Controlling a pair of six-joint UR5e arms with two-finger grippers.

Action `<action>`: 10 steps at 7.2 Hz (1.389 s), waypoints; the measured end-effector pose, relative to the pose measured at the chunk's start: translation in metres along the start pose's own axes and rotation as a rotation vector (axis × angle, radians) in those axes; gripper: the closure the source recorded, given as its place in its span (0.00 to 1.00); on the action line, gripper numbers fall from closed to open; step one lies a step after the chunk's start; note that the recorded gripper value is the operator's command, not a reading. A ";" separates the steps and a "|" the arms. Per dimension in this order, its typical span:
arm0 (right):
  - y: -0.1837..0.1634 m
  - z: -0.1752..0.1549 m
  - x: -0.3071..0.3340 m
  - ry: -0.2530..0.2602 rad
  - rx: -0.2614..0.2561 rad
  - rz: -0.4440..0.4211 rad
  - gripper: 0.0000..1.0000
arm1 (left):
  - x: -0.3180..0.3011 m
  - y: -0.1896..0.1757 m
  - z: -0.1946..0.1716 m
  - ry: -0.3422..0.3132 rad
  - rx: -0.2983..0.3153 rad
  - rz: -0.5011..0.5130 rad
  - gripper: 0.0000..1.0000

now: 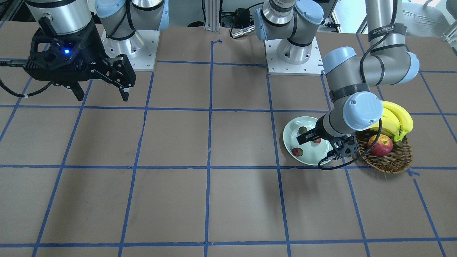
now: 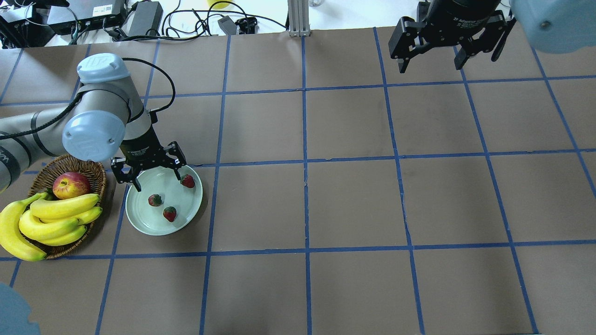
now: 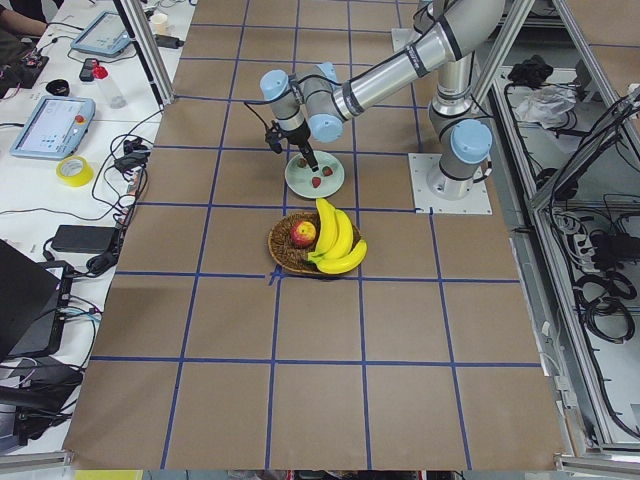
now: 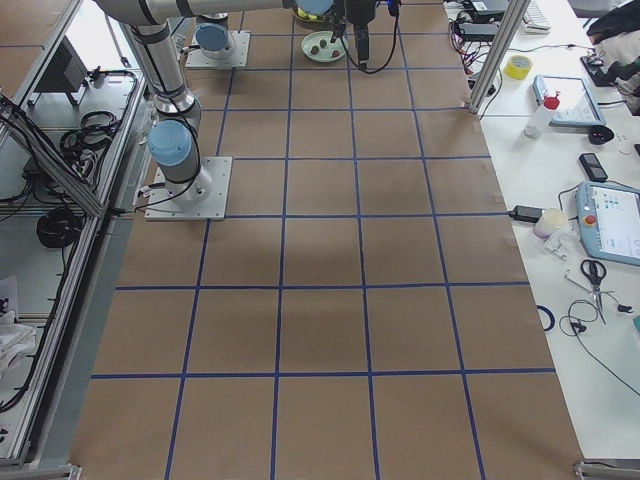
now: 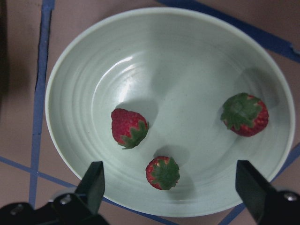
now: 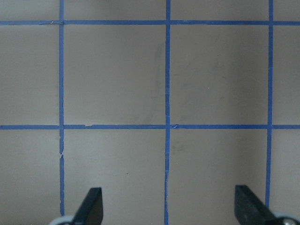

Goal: Collect all strawberries into plate

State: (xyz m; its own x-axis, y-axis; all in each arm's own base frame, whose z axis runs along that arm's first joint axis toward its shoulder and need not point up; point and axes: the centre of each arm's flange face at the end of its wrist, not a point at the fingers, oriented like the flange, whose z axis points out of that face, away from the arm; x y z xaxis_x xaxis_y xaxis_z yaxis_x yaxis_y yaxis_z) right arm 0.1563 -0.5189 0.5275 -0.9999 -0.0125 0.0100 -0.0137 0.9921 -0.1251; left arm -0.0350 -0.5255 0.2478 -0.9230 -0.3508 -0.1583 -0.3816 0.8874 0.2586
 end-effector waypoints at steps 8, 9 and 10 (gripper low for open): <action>0.000 0.000 0.000 0.000 0.001 0.000 0.00 | 0.037 0.081 -0.178 0.035 0.250 0.149 0.00; 0.000 0.000 0.000 0.000 0.001 0.000 0.00 | 0.041 0.092 -0.186 0.035 0.273 0.187 0.00; 0.000 0.000 0.000 0.000 0.001 0.000 0.00 | 0.042 0.102 -0.196 0.040 0.301 0.229 0.00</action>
State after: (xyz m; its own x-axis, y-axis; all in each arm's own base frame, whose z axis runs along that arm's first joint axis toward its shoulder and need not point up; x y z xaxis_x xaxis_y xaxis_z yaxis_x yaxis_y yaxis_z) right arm 0.1563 -0.5191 0.5276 -0.9999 -0.0126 0.0096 -0.0137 0.9919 -0.1265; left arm -0.1225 -0.5083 0.4538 -0.9861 -0.1396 -0.0900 -0.1393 0.9902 -0.0096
